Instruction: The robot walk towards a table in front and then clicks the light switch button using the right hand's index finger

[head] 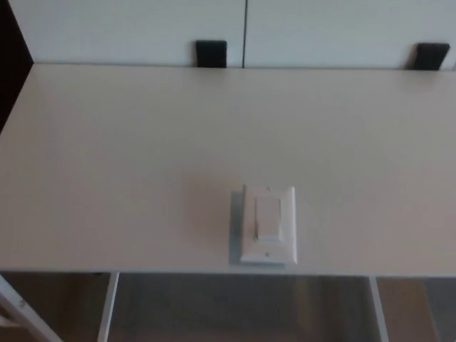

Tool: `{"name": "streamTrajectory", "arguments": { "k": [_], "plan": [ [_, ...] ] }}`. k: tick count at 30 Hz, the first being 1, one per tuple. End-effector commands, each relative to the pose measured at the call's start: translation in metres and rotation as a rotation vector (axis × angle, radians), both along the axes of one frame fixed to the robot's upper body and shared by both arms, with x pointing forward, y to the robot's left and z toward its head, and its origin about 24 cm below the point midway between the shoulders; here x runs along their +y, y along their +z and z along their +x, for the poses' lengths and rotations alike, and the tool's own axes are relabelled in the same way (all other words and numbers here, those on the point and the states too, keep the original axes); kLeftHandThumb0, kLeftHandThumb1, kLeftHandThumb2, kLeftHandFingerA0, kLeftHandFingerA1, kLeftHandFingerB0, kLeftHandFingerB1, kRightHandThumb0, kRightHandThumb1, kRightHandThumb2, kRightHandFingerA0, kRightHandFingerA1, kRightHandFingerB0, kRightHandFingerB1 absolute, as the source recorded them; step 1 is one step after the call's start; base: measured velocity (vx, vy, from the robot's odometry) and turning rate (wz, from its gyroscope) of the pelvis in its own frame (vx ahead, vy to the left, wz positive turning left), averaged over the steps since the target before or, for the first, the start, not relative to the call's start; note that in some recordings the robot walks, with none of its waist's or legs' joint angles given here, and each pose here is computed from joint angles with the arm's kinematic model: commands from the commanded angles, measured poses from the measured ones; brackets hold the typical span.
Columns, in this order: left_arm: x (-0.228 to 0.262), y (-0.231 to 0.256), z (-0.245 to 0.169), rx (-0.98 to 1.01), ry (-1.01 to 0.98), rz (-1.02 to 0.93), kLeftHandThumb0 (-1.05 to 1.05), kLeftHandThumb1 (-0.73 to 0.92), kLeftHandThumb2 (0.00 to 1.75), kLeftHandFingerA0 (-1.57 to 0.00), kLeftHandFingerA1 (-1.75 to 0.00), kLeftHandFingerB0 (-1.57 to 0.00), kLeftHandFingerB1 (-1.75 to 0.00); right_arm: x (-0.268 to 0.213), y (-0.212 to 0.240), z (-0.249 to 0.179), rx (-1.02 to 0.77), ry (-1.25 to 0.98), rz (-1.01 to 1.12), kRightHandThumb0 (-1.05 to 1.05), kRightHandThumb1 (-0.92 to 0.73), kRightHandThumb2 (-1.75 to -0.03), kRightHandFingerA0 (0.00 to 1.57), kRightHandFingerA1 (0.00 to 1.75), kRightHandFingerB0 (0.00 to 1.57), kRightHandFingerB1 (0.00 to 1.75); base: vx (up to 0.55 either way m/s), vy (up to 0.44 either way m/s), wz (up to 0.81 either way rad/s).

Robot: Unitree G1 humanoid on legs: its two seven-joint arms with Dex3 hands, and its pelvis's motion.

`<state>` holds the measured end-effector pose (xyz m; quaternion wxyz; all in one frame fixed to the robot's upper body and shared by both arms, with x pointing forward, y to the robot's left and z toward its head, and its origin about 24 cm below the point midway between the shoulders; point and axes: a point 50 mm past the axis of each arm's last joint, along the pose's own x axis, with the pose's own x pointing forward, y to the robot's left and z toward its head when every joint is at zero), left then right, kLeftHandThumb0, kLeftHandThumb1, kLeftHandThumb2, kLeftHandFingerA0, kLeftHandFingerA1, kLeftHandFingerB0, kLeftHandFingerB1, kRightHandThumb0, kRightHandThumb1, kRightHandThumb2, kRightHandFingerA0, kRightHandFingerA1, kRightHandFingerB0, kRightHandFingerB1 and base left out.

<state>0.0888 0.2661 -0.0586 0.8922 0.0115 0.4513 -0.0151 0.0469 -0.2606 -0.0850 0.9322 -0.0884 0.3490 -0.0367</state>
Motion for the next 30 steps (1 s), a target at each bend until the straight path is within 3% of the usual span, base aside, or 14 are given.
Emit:
{"name": "streamTrajectory", "arguments": {
  "k": [1,16,17,19,20,28,29,30],
  "plan": [
    [0.002,0.001,0.002,0.003,0.025,-0.031,-0.12,0.61,0.97,-0.27,-0.55,-0.11,-0.48,-0.002,0.007,0.005,0.000,0.015,-0.021,-0.38,-0.81,-0.65,0.39,0.54,0.23,0.39,-0.32,-0.155,0.15],
    [0.001,0.005,0.007,-0.016,0.005,-0.035,-0.12,0.61,0.97,-0.28,-0.56,-0.13,-0.49,-0.003,0.003,0.006,0.006,-0.008,0.017,-0.39,-0.80,-0.65,0.38,0.50,0.22,0.36,-0.11,0.043,-0.06],
    [0.001,0.005,0.008,-0.019,0.000,-0.035,-0.12,0.62,0.98,-0.28,-0.56,-0.14,-0.49,-0.002,0.003,0.006,0.003,0.002,0.003,-0.31,-0.58,-1.02,0.32,0.61,0.10,0.49,-0.04,0.253,-0.15],
    [0.002,0.006,0.009,-0.021,-0.008,-0.030,-0.12,0.61,0.98,-0.28,-0.56,-0.14,-0.49,-0.002,0.004,0.008,-0.002,0.013,-0.005,-0.30,-0.59,-1.02,0.32,0.61,0.10,0.49,-0.05,0.164,0.08],
    [0.002,0.005,0.011,-0.021,-0.014,-0.030,-0.11,0.61,0.98,-0.26,-0.56,-0.14,-0.49,-0.001,0.005,0.008,-0.006,0.008,0.002,-0.37,-0.80,-0.65,0.38,0.52,0.23,0.38,0.00,0.000,0.00],
    [0.000,0.012,0.011,-0.021,-0.032,-0.018,-0.12,0.59,0.96,-0.25,-0.55,-0.14,-0.49,-0.003,0.003,0.009,0.001,0.027,-0.002,-0.37,-0.80,-0.64,0.38,0.54,0.22,0.37,-0.04,-0.043,0.04],
    [0.000,0.012,0.011,-0.021,-0.030,-0.021,-0.16,0.79,0.65,-0.33,-0.45,-0.21,-0.38,-0.002,0.003,0.009,-0.002,0.031,0.001,-0.33,-0.58,-1.01,0.33,0.62,0.10,0.49,-0.03,-0.090,0.05],
    [0.000,0.013,0.012,-0.023,-0.032,-0.020,-0.12,0.58,0.96,-0.24,-0.54,-0.14,-0.49,-0.002,0.004,0.009,-0.007,0.032,0.009,-0.34,-0.58,-1.01,0.32,0.62,0.09,0.49,0.00,0.000,0.00]
  ]
}}
